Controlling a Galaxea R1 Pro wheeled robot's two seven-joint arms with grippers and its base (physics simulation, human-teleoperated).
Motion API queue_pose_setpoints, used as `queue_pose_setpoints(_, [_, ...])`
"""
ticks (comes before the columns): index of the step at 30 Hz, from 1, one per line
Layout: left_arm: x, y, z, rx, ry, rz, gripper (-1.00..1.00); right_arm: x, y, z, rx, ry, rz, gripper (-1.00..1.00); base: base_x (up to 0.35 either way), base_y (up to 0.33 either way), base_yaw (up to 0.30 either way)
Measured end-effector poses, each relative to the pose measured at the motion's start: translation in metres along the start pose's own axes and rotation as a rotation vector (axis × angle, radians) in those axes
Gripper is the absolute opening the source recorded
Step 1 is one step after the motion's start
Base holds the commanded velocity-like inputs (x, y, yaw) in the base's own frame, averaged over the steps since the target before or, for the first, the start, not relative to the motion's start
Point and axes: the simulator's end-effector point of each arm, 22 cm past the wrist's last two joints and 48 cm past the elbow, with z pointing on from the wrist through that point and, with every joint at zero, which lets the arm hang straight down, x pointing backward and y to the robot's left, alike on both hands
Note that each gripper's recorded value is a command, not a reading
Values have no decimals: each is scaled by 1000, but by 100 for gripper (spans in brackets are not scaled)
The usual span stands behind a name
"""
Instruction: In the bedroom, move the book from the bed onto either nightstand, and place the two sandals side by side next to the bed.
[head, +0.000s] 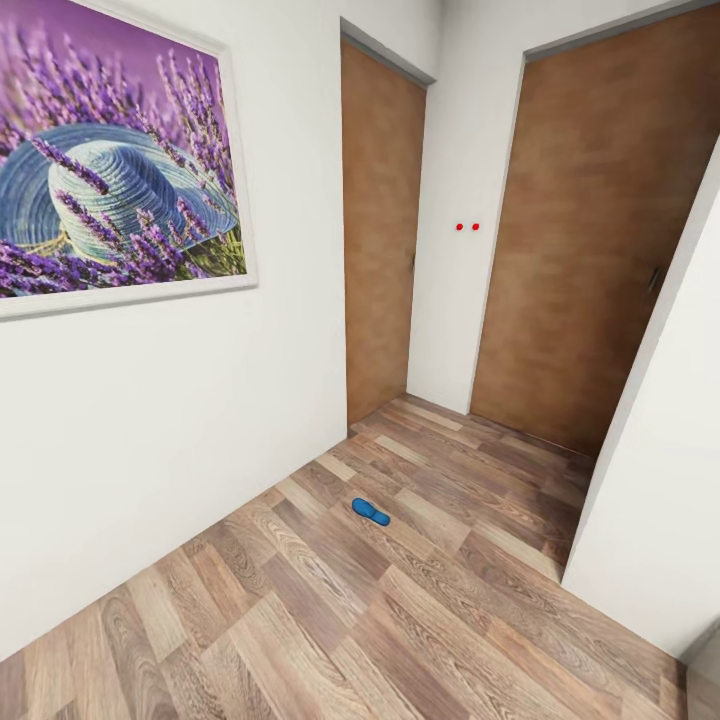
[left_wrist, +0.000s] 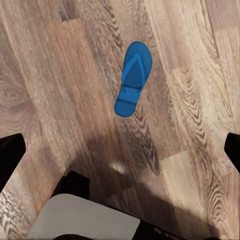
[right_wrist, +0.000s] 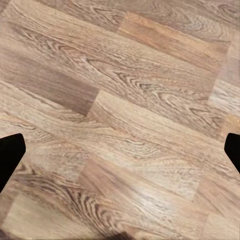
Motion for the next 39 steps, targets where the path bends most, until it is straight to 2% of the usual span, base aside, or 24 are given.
queue_pose_setpoints(5, [-14, -17, 1, 22, 13, -3, 100, -19, 19, 1, -44, 78, -1, 100, 0, 0, 0])
queue_pose_setpoints(9, [-29, -31, 2, 42, 9, -3, 100, -34, 42, -1, -110, 137, 32, 100, 0, 0, 0])
queue_pose_setpoints(17, [-49, -54, 1, 54, 45, 2, 100, -81, 94, -6, -286, 203, 196, 100, 0, 0, 0])
queue_pose_setpoints(24, [-71, -59, -1, 4, 44, 12, 100, -126, 122, -14, -399, 221, 312, 100, 0, 0, 0])
queue_pose_setpoints(29, [-96, -67, -4, -21, 19, 21, 100, -151, 128, -19, -460, 214, 401, 100, 0, 0, 0])
queue_pose_setpoints(31, [-109, -76, -6, -18, 8, 25, 100, -161, 129, -22, -493, 213, 463, 100, 0, 0, 0])
queue_pose_setpoints(36, [-124, -93, -9, -7, 1, 57, 100, -171, 133, -26, -538, 211, 544, 100, 0, 0, 0])
queue_pose_setpoints(39, [-129, -103, -10, -2, 5, 83, 100, -173, 134, -27, -548, 212, 566, 100, 0, 0, 0])
